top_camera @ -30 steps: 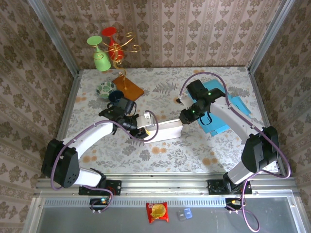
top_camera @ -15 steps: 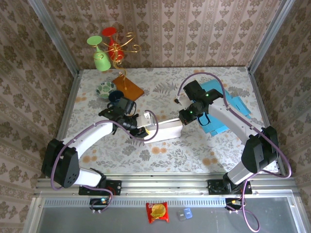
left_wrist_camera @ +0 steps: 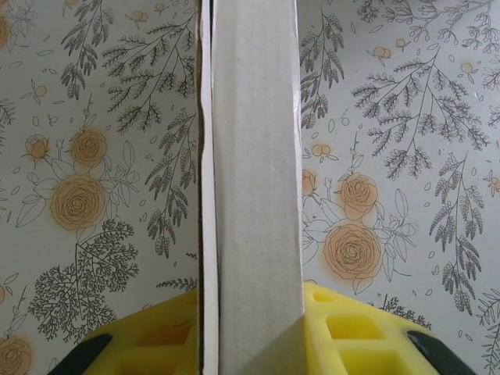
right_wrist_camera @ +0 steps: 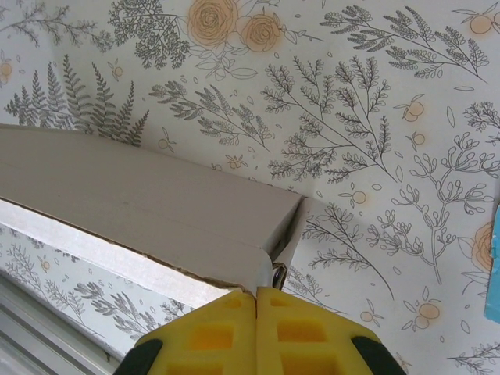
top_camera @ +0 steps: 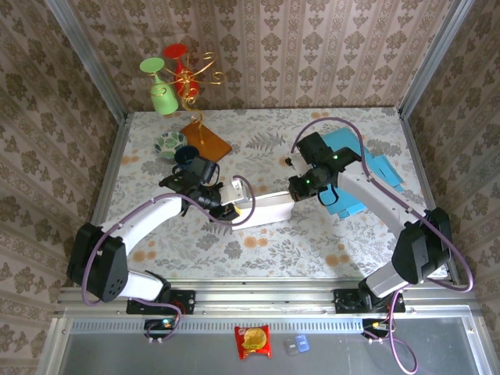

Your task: Fold the paper box

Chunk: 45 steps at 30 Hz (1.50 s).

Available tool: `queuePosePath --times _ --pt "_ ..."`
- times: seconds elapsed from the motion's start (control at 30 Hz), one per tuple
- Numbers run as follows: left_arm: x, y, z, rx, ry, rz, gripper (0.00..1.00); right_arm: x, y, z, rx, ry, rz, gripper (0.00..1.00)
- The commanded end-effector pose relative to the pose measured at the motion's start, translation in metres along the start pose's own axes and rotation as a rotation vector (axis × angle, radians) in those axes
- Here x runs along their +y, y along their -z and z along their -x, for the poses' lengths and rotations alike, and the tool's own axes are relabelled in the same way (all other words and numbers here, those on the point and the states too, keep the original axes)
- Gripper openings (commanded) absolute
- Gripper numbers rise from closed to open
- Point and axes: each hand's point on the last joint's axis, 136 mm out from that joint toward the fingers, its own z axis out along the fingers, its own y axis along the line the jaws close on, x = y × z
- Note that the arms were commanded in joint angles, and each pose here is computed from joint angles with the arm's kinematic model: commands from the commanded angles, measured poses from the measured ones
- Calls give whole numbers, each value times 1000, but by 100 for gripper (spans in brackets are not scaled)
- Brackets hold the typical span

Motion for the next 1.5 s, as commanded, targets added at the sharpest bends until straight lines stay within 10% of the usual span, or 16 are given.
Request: queuePosePath --times 0.0,0.87,1.47 --pt "7 -2 -6 27 55 22 21 -7 2 -15 13 -34 -39 0" --pt "21 -1 -10 13 156 45 25 -25 -5 -35 -115 -29 -174 0" --pt "15 12 3 -78 248 99 50 -9 -9 -30 -176 -39 -203 0"
